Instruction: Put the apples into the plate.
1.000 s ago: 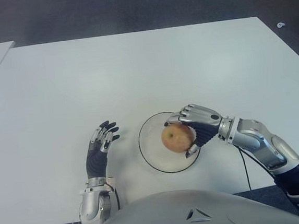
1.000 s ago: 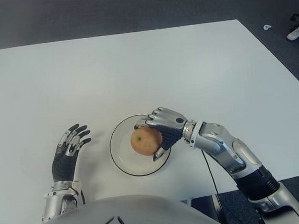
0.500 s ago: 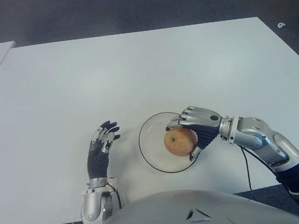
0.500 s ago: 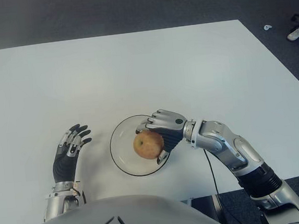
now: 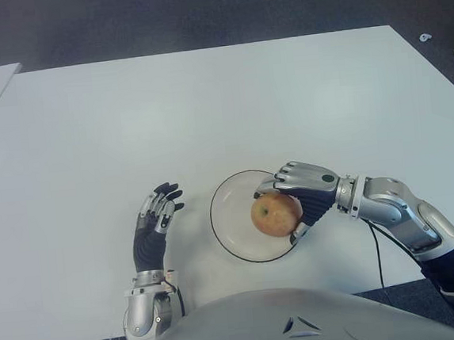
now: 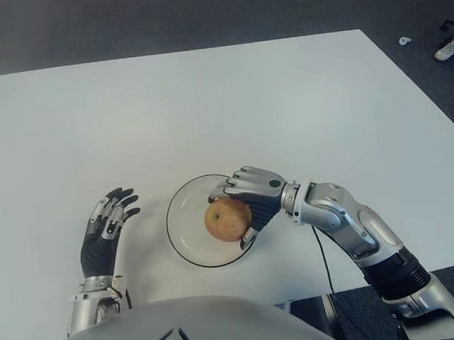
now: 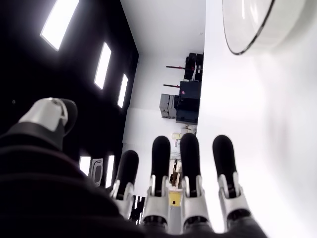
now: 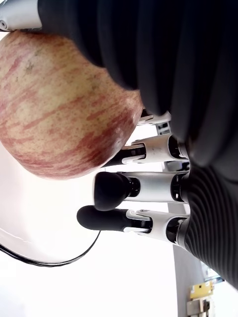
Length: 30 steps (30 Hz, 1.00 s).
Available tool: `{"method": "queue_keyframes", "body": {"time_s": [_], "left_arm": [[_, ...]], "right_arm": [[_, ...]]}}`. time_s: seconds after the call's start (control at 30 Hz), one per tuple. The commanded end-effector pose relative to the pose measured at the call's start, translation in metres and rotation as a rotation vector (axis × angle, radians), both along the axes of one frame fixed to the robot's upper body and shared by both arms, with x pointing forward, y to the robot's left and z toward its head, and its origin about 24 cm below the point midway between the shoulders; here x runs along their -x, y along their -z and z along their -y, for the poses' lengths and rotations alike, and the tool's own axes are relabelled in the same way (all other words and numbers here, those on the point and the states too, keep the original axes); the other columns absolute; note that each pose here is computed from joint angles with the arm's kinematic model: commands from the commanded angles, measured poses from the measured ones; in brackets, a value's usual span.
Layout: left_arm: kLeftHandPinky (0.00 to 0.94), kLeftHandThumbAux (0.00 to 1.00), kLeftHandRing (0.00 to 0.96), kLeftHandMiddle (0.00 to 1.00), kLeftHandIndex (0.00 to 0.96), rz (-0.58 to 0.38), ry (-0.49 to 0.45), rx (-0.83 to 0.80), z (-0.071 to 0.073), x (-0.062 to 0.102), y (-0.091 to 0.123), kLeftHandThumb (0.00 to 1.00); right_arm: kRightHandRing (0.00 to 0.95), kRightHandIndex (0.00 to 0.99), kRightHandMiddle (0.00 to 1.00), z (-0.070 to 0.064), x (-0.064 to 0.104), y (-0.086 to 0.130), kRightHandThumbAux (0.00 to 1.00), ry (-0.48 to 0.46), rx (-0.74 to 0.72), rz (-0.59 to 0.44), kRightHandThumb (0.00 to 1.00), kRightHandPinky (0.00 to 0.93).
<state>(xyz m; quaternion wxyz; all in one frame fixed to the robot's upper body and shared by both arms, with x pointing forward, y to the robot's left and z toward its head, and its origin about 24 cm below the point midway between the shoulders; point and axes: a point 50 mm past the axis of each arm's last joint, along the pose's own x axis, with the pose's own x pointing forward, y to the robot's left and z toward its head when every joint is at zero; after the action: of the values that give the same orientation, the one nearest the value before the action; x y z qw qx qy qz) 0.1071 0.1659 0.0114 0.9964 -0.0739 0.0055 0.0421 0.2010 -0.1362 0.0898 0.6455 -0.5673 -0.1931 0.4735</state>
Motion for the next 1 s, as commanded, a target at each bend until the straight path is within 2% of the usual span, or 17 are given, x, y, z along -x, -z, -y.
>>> {"method": "queue_keyframes", "body": {"time_s": [0.03,0.4,0.67,1.0], "left_arm": [[0.319,0.476,0.274,0.251,0.23,-0.028,0.018,-0.003,0.0,0.003,0.004,0.303],[0.318,0.488,0.273,0.252,0.223,-0.037,0.017,-0.002,0.002,0.005,0.002,0.315],[0.318,0.495,0.274,0.253,0.218,-0.043,0.006,-0.005,0.004,0.006,-0.003,0.318],[0.318,0.506,0.272,0.252,0.223,-0.02,0.035,0.008,0.007,0.008,-0.005,0.323]], "right_arm": [[0.807,0.46,0.829,-0.001,-0.001,0.007,0.729,-0.002,-0.013,-0.019,0.684,0.792],[0.803,0.438,0.816,-0.004,-0.008,0.026,0.724,0.007,-0.017,0.001,0.701,0.789],[0.807,0.438,0.818,-0.008,-0.01,0.056,0.723,0.06,-0.05,0.008,0.701,0.808],[0.79,0.438,0.807,-0.005,-0.011,0.072,0.722,0.081,-0.042,-0.005,0.701,0.783]]}}
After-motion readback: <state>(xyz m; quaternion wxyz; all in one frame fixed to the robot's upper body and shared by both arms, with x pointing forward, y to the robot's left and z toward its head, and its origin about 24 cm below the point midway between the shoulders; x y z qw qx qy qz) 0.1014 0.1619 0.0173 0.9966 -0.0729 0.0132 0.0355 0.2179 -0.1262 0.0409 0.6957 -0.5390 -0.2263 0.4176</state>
